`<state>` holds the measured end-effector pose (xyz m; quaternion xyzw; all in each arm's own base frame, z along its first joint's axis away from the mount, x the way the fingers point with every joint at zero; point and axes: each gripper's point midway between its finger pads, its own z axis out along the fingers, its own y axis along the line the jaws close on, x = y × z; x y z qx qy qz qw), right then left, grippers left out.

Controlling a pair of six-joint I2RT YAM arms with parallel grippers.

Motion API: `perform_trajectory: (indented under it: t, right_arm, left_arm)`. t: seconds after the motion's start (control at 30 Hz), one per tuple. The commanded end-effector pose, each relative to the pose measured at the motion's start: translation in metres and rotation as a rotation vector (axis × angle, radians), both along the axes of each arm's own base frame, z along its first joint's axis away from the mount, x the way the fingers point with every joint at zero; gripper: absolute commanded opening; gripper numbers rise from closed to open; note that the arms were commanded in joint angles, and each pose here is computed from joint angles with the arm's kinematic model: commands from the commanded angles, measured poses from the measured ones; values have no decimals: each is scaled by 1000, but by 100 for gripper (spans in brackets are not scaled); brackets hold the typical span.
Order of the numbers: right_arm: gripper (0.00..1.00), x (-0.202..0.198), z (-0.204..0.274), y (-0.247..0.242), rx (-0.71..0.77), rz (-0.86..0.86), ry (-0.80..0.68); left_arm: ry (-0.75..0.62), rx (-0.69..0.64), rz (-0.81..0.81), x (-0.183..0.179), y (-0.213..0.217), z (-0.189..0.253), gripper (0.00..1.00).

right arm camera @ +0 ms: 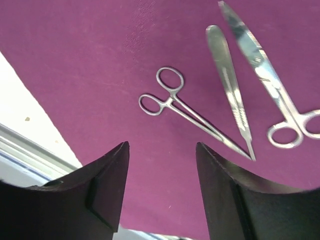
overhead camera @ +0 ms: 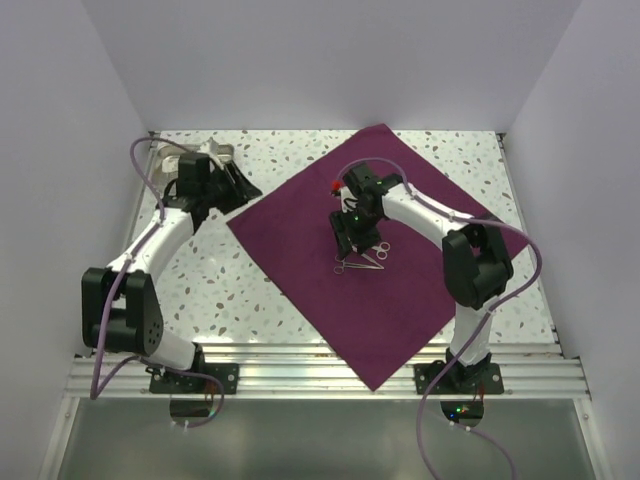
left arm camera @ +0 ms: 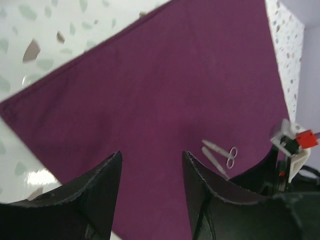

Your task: Prepare the surgical pack

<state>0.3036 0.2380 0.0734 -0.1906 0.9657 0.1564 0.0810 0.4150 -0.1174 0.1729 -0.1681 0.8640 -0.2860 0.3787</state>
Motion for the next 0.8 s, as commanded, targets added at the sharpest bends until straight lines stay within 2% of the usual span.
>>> perform_trajectory:
  t: [0.0,0.13,0.27,0.37,0.53,0.77]
  right_arm:
    - [61,13,-3,7,44,72,-89]
    - [61,18,-15,3,-22,119,-92]
    - [61,16,-24,2,-34,138,-80]
    - [59,18,-28,-3,-73,116,-98]
    - [49,29,-25,-13,-132,43,-151]
    - [47,34,-34,-18,-184,51,-146]
  left_arm:
    - [2,49,-84,-38,3,-7,55]
    - [43,55,-100,-72,5,-20,55]
    - [54,37,-105,-91,4,-22,56]
    - [53,31,-110,-97,4,-21,56]
    - [53,25,-113,-94,2,-18,56]
    - [67,15,-127,-94,0,-24,56]
